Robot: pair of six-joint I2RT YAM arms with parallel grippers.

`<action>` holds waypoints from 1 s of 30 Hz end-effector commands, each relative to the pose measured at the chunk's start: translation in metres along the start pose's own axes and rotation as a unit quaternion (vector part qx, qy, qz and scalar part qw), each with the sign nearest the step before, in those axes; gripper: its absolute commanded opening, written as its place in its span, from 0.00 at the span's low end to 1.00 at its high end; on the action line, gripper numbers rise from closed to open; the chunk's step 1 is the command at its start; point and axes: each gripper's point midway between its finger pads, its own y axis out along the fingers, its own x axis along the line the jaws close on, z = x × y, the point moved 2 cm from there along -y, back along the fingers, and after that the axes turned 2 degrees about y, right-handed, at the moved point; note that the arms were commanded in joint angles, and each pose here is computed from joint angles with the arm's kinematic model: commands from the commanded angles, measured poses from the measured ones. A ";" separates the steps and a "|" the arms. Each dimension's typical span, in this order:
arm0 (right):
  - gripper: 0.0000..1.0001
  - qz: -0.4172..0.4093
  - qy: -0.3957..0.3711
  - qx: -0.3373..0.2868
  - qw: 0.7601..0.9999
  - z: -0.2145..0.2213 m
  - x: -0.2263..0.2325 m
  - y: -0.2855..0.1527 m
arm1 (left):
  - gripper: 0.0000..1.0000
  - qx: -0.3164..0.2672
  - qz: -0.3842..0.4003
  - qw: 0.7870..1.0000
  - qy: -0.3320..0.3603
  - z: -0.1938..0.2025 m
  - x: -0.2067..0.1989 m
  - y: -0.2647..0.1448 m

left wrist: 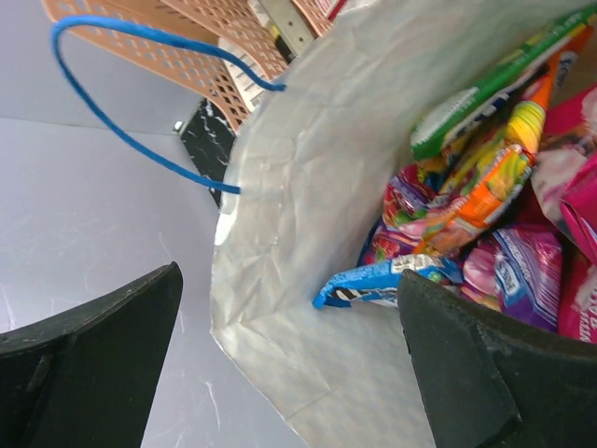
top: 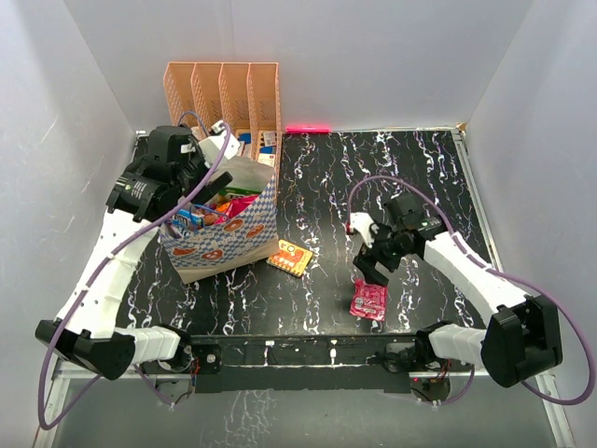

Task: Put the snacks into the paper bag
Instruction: Move the snack to the center of the board.

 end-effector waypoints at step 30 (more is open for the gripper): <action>0.99 0.036 -0.202 0.099 0.974 0.049 0.047 0.064 | 0.98 -0.046 -0.103 0.989 -0.093 -0.015 0.051 -0.001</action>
